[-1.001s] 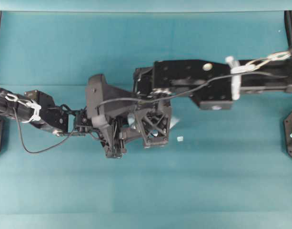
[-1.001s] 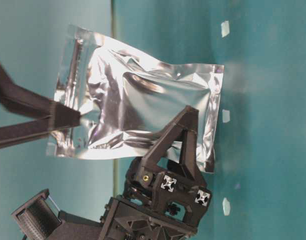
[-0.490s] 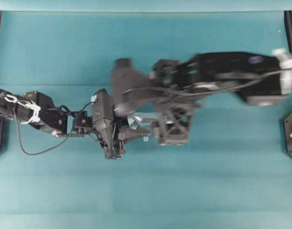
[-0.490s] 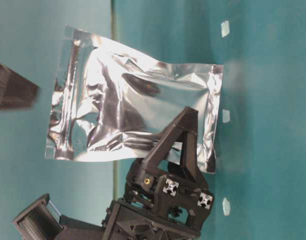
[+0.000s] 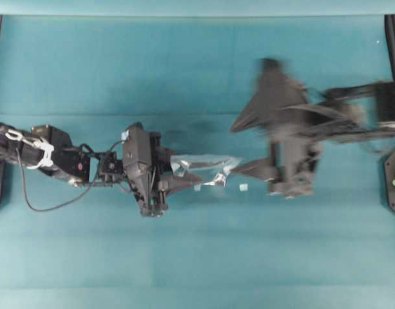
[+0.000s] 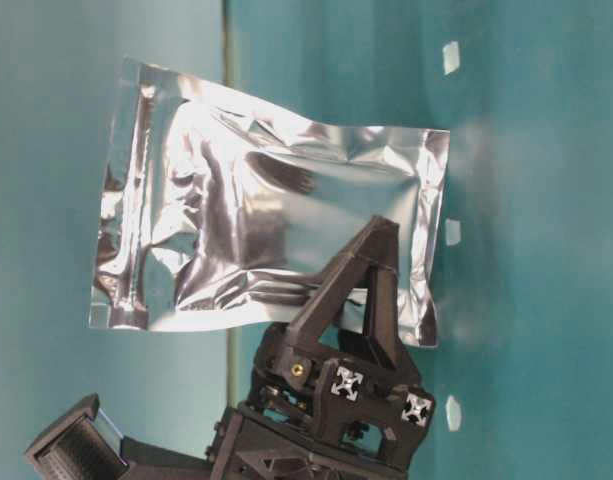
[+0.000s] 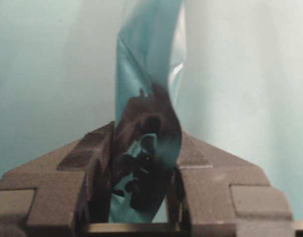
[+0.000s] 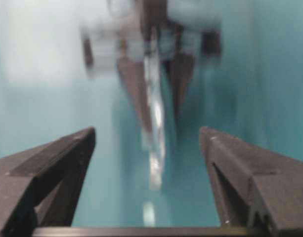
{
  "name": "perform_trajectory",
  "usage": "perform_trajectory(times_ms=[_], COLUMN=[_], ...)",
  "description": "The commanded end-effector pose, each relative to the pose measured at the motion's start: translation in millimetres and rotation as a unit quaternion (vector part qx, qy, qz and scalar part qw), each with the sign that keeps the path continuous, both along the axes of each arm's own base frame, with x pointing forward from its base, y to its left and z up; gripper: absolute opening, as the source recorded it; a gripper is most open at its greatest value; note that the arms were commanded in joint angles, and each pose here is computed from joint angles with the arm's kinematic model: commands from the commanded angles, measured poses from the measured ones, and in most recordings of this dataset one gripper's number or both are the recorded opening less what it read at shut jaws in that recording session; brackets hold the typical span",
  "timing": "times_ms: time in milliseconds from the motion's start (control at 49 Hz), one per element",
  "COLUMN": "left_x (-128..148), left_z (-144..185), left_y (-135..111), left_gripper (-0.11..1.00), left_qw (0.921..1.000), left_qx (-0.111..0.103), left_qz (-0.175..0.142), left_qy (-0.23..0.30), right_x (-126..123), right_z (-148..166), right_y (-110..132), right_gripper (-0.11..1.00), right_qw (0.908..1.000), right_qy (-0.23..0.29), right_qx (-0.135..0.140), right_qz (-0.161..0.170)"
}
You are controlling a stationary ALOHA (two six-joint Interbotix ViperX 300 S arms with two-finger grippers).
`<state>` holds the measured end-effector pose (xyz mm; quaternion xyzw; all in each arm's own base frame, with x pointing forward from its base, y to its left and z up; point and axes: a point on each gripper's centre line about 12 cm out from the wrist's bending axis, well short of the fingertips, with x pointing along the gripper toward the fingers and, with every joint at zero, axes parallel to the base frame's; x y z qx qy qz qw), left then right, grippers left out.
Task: Hand over the silver zip bag and make it stand upright.
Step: 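Open the right gripper and retract the right arm to the right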
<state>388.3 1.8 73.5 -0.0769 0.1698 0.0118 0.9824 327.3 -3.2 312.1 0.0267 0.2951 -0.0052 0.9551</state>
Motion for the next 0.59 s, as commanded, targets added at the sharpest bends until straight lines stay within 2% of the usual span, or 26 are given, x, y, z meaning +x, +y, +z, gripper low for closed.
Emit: perform_trajectory(times_ms=[0,123,266,572], left_x=[0,-1,0,1], left_z=[0,-1,2,3], left_y=[-5,-6,-7,-9], left_gripper=[0.23,0.23,0.23,0.23], left_qw=[1.0000,1.0000,0.9999,0.9998], left_qx=[0.001,0.001,0.000,0.000], left_qz=[-0.008,-0.009,-0.010,-0.012], left_qy=[0.001,0.003,-0.009,-0.015], right_x=[-21,-40,-51,-58], right_z=[15,13,3,-4], right_y=[1,0,1,1], right_gripper=[0.94,0.93,0.94,0.94], right_qw=[0.9969,0.9928,0.9930,0.9931], right_qy=[-0.078,-0.118,-0.111,-0.110], right_qx=[0.006,0.015,0.033,0.035], right_qz=[-0.005,-0.013,-0.021,-0.023])
